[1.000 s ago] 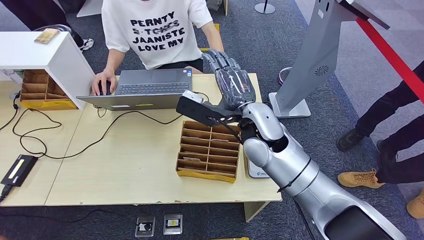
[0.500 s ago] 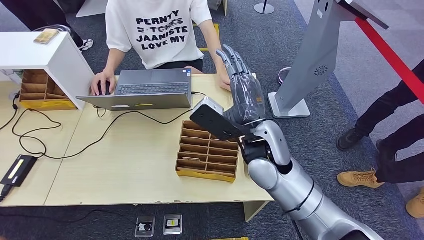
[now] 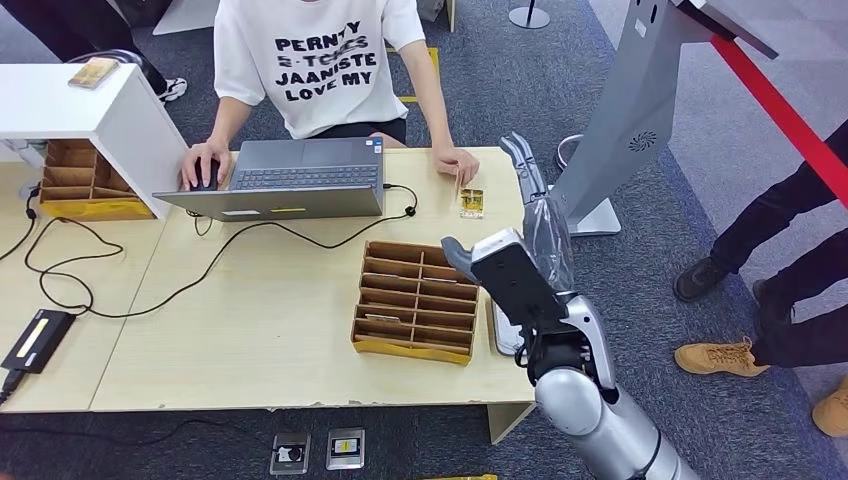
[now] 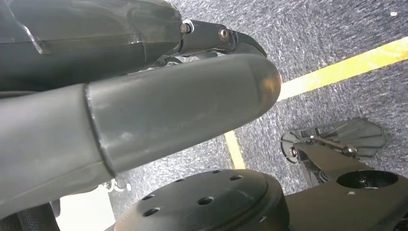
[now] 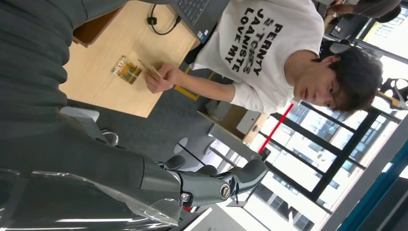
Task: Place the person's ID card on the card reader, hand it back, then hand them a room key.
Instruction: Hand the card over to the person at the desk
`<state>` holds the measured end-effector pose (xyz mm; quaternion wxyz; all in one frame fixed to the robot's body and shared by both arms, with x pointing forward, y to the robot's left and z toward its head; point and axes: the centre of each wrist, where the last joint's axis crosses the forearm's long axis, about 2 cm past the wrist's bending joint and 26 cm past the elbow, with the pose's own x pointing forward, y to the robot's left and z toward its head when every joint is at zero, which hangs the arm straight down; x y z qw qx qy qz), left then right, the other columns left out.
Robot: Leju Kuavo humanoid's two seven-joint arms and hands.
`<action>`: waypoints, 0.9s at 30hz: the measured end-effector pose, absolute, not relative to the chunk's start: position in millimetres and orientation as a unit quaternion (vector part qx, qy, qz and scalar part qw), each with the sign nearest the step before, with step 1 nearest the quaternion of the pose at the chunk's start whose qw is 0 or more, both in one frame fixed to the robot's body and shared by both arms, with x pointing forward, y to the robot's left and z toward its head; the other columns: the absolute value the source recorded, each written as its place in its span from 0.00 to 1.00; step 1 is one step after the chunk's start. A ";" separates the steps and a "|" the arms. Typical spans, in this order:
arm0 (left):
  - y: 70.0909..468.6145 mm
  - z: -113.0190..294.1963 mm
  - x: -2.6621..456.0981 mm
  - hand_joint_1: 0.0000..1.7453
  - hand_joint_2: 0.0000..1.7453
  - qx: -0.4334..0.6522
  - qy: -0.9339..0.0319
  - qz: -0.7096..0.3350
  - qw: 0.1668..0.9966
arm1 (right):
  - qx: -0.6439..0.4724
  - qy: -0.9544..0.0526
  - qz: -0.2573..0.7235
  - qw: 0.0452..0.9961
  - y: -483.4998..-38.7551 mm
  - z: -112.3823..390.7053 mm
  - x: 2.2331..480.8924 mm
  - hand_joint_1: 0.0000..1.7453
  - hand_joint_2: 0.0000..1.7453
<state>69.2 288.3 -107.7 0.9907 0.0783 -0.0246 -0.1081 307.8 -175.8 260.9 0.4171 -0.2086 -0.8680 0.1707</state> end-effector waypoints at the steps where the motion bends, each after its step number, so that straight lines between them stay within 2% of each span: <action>1: 288.2 -107.7 69.1 0.00 0.00 0.078 -0.024 -0.107 0.991 | -0.205 -0.868 0.164 0.423 -178.7 258.5 305.3 0.00 1.00; 13: 289.2 -107.8 68.4 0.00 0.00 0.080 -0.023 -0.103 0.991 | -0.178 -0.847 0.110 0.489 -209.6 221.5 273.4 0.00 1.00; 17: 290.1 -107.9 68.0 0.00 0.00 0.081 -0.023 -0.107 0.991 | -0.170 -0.838 0.095 0.510 -218.5 211.2 261.7 0.00 0.00; 27: 290.9 -107.9 67.8 0.00 0.00 0.082 -0.024 -0.114 0.990 | -0.159 -0.820 0.064 0.546 -234.9 196.1 238.2 0.00 0.00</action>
